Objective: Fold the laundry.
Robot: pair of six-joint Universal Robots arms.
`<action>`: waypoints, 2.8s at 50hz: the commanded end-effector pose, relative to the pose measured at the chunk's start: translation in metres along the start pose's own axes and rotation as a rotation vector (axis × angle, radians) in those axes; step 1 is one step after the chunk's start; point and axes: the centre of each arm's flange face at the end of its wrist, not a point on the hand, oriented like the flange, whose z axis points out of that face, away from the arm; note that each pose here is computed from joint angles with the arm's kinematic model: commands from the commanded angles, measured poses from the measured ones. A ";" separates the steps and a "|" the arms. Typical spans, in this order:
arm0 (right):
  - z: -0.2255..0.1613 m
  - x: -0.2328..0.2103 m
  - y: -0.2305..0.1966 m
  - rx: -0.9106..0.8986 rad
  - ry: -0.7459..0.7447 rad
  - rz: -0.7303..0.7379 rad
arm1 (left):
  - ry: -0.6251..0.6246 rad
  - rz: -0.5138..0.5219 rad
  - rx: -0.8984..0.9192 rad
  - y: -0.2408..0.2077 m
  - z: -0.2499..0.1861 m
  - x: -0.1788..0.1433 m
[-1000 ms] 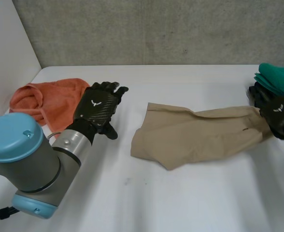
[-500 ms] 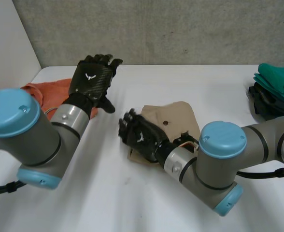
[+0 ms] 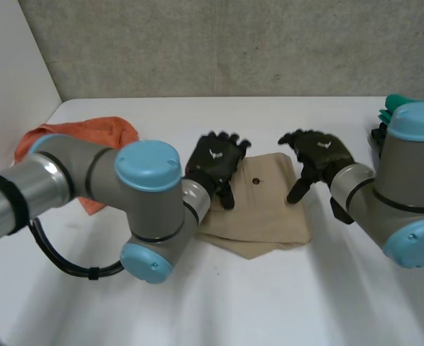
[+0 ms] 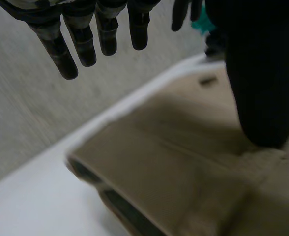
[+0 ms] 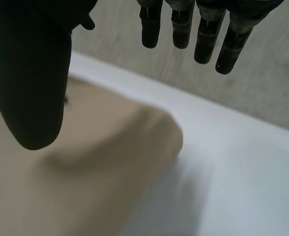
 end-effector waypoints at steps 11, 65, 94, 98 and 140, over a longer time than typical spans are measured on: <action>0.040 -0.002 0.049 -0.164 -0.028 -0.205 | 0.028 0.164 -0.172 0.036 0.004 0.003; 0.022 -0.058 0.071 0.255 -0.055 -0.406 | 0.466 -0.020 0.165 -0.103 -0.105 -0.030; 0.056 0.028 -0.062 0.541 0.100 -0.448 | 0.412 -0.018 0.168 -0.105 -0.101 -0.044; 0.057 0.064 -0.104 0.654 0.146 -0.492 | 0.397 -0.019 0.169 -0.106 -0.102 -0.046; -0.011 0.369 0.000 0.513 0.197 -0.317 | 0.406 -0.024 0.157 -0.101 -0.102 -0.042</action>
